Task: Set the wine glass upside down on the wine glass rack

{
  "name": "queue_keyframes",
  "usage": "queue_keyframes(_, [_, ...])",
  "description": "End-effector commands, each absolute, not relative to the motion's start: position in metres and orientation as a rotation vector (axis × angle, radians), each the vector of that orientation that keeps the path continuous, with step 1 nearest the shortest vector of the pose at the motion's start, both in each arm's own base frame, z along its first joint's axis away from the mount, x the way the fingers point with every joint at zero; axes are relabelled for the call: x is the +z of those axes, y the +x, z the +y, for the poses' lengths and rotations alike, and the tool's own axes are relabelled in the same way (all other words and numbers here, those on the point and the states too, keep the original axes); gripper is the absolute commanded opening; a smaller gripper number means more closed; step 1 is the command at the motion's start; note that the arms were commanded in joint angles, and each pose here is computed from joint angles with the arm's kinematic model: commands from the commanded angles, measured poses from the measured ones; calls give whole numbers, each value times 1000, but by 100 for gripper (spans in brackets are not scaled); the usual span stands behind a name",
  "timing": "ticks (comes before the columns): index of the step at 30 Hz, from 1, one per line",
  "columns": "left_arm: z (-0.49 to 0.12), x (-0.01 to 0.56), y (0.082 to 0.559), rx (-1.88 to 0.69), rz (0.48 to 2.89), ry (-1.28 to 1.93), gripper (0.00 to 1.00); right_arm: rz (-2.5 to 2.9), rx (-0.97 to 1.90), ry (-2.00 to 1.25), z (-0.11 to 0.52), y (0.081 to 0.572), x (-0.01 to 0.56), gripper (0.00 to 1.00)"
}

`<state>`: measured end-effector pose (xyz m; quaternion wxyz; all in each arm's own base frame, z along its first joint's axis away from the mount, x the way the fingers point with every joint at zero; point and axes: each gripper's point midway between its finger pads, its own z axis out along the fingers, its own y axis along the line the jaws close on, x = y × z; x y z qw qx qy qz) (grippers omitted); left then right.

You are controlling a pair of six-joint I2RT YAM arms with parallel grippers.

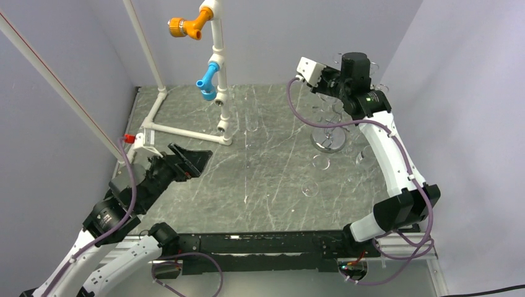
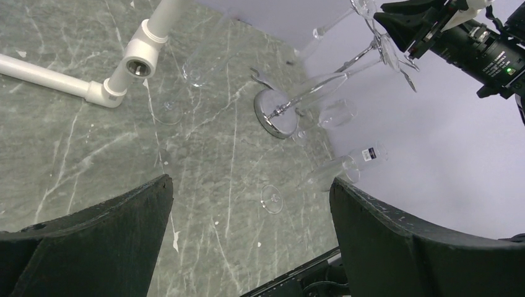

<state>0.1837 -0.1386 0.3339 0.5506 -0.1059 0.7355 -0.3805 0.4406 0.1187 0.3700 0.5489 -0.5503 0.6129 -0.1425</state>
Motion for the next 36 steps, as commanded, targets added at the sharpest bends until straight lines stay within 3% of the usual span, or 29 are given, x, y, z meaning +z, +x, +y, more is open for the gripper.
queue_keyframes(1, [-144,352,183,-948,1697,-231,99,1404,-316,-1249,120,439,395,24])
queue_keyframes(14, [-177,357,197,-986,1758,-152,99,1369,-114,-1152,131,397,443,40])
queue_keyframes(21, [-211,358,217,-924,1915,-27,99,1388,331,-1145,169,321,459,55])
queue_keyframes(26, [-257,362,221,-894,1963,146,99,1450,592,-1052,181,276,452,58])
queue_keyframes(36, [-357,346,201,-1039,2047,525,95,1577,506,-437,92,284,472,61])
